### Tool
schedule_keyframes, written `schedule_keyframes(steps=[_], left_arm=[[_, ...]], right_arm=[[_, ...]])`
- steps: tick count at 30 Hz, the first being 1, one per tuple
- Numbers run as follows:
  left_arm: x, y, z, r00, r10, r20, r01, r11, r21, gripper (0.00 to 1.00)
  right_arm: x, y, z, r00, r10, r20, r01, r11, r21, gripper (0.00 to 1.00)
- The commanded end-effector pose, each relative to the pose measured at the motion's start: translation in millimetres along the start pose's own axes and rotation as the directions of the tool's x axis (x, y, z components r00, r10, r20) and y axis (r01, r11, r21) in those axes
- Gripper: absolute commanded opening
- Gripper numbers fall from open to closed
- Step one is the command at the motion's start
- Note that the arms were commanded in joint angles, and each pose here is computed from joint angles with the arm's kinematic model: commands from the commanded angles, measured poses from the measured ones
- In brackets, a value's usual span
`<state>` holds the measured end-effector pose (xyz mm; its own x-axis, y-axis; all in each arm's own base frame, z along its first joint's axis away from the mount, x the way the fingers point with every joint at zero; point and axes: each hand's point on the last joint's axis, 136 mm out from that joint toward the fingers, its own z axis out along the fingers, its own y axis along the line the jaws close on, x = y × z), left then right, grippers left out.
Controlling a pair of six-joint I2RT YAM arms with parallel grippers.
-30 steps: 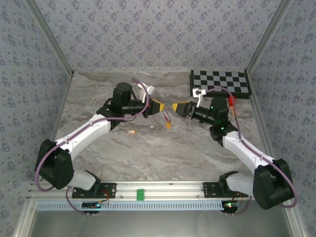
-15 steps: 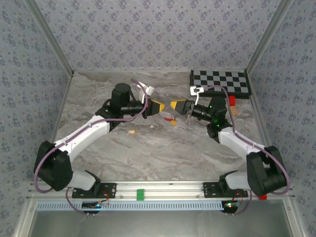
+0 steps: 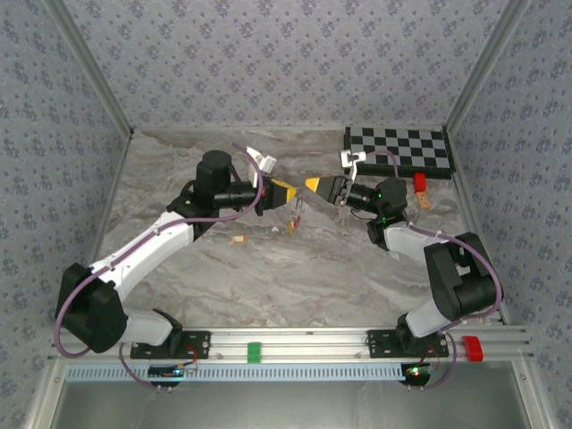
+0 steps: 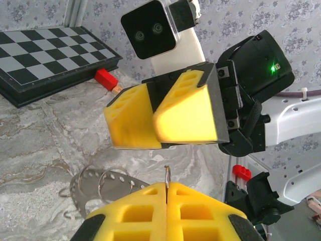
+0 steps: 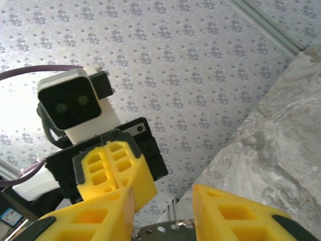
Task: Put the keys on the keyring
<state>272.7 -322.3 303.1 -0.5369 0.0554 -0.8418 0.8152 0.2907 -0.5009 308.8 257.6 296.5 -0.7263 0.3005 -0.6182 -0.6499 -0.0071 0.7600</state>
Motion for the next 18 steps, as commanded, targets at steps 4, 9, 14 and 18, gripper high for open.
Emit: schedule_keyframes(steps=[4,9,14,18], left_arm=[[-13.6,-14.8,-4.9,0.998,0.054,0.029,-0.055,0.998,0.032,0.00],[-17.1,-14.1,-5.3,0.998,0.058,0.039,-0.059,0.998,0.027,0.00],[-19.5,-12.0,-6.4,0.997,0.053,0.048,-0.055,0.998,0.021,0.00],[-21.5,-11.6,-7.9,0.997,0.055,0.059,-0.056,0.998,0.017,0.00]], right_arm=[[0.5,32.9,8.2,0.997,-0.074,-0.026,0.071,0.992,-0.103,0.36],[4.6,29.7,10.6,0.997,-0.059,-0.041,0.055,0.993,-0.105,0.29],[8.6,32.2,12.2,0.997,-0.057,-0.054,0.051,0.992,-0.113,0.26],[11.8,30.4,13.4,0.997,-0.042,-0.066,0.034,0.993,-0.114,0.26]])
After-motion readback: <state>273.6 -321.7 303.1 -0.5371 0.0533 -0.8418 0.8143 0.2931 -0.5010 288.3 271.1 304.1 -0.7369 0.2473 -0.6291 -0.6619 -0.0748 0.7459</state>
